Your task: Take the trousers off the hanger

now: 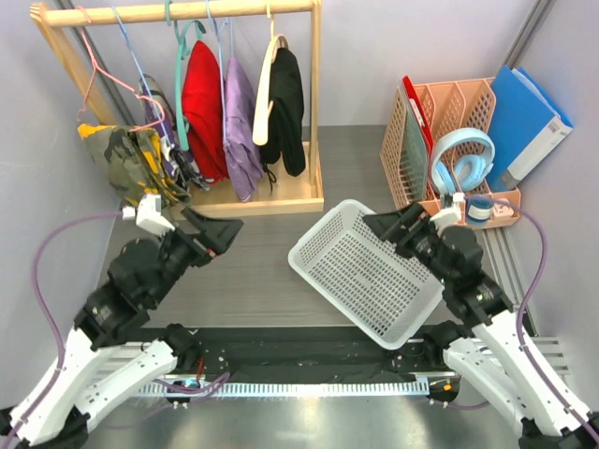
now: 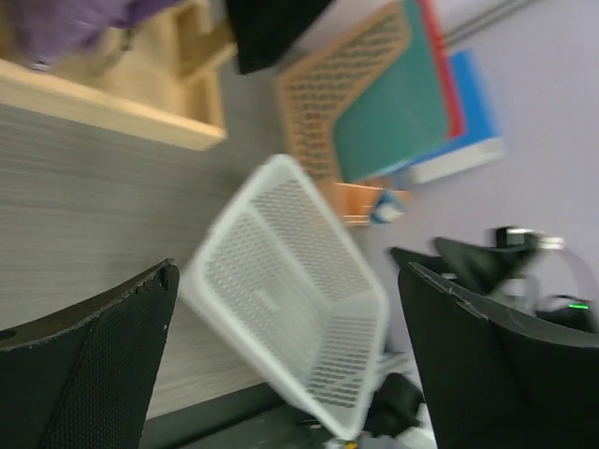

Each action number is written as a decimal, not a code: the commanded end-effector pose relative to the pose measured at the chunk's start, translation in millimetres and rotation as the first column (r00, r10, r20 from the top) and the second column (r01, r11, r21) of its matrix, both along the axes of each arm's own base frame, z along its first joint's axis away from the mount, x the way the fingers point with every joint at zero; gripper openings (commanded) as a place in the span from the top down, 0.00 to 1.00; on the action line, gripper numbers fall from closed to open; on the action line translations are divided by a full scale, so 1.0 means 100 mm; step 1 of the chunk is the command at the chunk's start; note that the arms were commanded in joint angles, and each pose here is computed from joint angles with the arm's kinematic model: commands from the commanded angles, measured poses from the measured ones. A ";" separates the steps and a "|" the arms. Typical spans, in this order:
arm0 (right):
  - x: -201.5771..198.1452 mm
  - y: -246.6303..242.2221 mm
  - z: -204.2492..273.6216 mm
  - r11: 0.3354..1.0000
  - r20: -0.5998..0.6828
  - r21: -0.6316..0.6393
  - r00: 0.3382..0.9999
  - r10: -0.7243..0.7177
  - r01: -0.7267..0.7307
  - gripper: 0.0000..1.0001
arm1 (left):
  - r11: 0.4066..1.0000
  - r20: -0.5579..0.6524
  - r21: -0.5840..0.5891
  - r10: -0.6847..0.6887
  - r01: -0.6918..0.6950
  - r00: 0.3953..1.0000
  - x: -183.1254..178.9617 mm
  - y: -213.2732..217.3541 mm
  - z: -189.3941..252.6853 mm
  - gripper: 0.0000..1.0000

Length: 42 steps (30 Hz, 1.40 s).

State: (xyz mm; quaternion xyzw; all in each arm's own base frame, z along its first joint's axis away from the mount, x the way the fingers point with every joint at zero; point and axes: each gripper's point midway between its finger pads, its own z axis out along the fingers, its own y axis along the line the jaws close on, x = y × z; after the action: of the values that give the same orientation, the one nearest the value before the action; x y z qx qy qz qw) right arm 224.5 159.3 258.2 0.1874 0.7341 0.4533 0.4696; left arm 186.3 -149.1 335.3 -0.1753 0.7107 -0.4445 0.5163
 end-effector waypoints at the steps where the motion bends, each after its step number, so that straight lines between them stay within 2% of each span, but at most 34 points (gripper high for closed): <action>1: 0.18 -0.27 -0.08 0.954 -0.069 -0.287 0.991 -0.115 0.091 0.00 | 0.857 -0.194 0.514 0.153 -0.032 0.969 0.01 0.45 -0.47 0.00; 4: 0.16 -0.29 0.07 0.952 -0.057 -0.290 0.991 -0.118 0.097 0.00 | 0.865 -0.139 0.501 0.043 0.033 0.989 0.07 0.24 -0.13 0.00; 6: 0.13 -0.28 0.18 0.963 0.018 -0.250 0.995 -0.103 0.104 0.00 | 0.888 -0.077 0.459 0.018 0.020 0.997 0.13 0.16 0.17 0.00; 8: 0.10 -0.29 0.24 0.969 0.046 -0.221 0.994 -0.101 0.109 0.00 | 0.904 -0.007 0.427 0.035 -0.029 0.999 0.18 0.18 0.51 0.00; 10: 0.07 -0.29 0.23 0.969 0.043 -0.225 0.994 -0.096 0.103 0.00 | 0.888 0.018 0.454 0.069 -0.069 0.997 0.31 0.17 0.67 0.00; 11: 0.06 -0.27 0.22 0.969 0.036 -0.231 0.996 -0.081 0.087 0.00 | 0.896 0.065 0.433 0.074 -0.095 0.995 0.31 0.20 0.93 0.00; 13: 0.05 -0.25 0.15 0.961 -0.008 -0.269 0.998 -0.065 0.060 0.00 | 0.872 0.067 0.477 0.089 -0.111 0.994 0.50 0.11 1.04 0.00; 15: 0.03 -0.25 0.12 0.954 -0.043 -0.297 0.998 -0.055 0.039 0.00 | 0.863 0.127 0.487 0.081 -0.133 0.989 0.55 0.11 1.39 0.00; 16: 0.02 -0.26 0.11 0.950 -0.055 -0.310 0.997 -0.055 0.035 0.00 | 0.844 0.111 0.522 0.078 -0.125 0.991 0.70 -0.01 1.38 0.00; 17: 0.04 -0.26 0.07 0.943 -0.072 -0.333 0.996 -0.053 0.026 0.00 | 0.841 0.163 0.521 0.071 -0.147 0.984 0.69 0.02 1.63 0.00; 18: 0.02 -0.31 0.07 0.936 -0.086 -0.350 0.994 -0.068 0.034 0.00 | 0.835 0.174 0.530 0.069 -0.152 0.982 0.73 0.01 1.70 0.00; 23: -0.05 -0.35 0.16 0.931 -0.076 -0.364 0.995 -0.069 0.037 0.00 | 0.785 0.237 0.581 0.091 -0.216 0.967 1.09 -0.11 2.06 0.00; 25: -0.09 -0.36 0.23 0.934 -0.062 -0.355 0.996 -0.061 0.035 0.00 | 0.775 0.268 0.585 0.095 -0.240 0.959 1.21 -0.11 2.13 0.00; 28: -0.17 -0.36 0.35 0.942 -0.034 -0.334 0.999 -0.040 0.026 0.00 | 0.816 0.320 0.544 0.011 -0.194 0.947 1.42 -0.35 2.24 0.00; 30: -0.23 -0.38 0.41 0.945 -0.021 -0.327 0.999 -0.038 0.029 0.00 | 0.827 0.302 0.540 -0.017 -0.156 0.953 1.59 -0.42 2.18 0.00; 32: -0.26 -0.41 0.44 0.944 -0.014 -0.328 0.999 -0.041 0.035 0.00 | 0.844 0.298 0.509 0.009 -0.167 0.955 1.69 -0.39 2.20 0.00; 35: -0.33 -0.44 0.48 0.945 -0.005 -0.325 0.999 -0.041 0.037 0.00 | 0.878 0.301 0.468 -0.055 -0.097 0.952 1.80 -0.60 2.17 0.02; 40: -0.40 -0.47 0.51 0.951 0.004 -0.306 0.999 -0.045 0.044 0.00 | 0.892 0.244 0.453 -0.114 -0.009 0.963 1.96 -0.85 1.96 0.12; 42: -0.44 -0.47 0.53 0.955 0.009 -0.293 0.999 -0.043 0.044 0.00 | 0.891 0.227 0.455 -0.125 0.008 0.966 1.99 -0.90 1.89 0.21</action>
State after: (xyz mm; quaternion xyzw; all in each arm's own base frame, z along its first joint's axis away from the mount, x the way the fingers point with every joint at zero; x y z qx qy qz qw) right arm 188.2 113.4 297.2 0.1377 0.7994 0.3175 0.4911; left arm 381.7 -219.2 514.8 0.0163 0.7468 -0.2583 0.6126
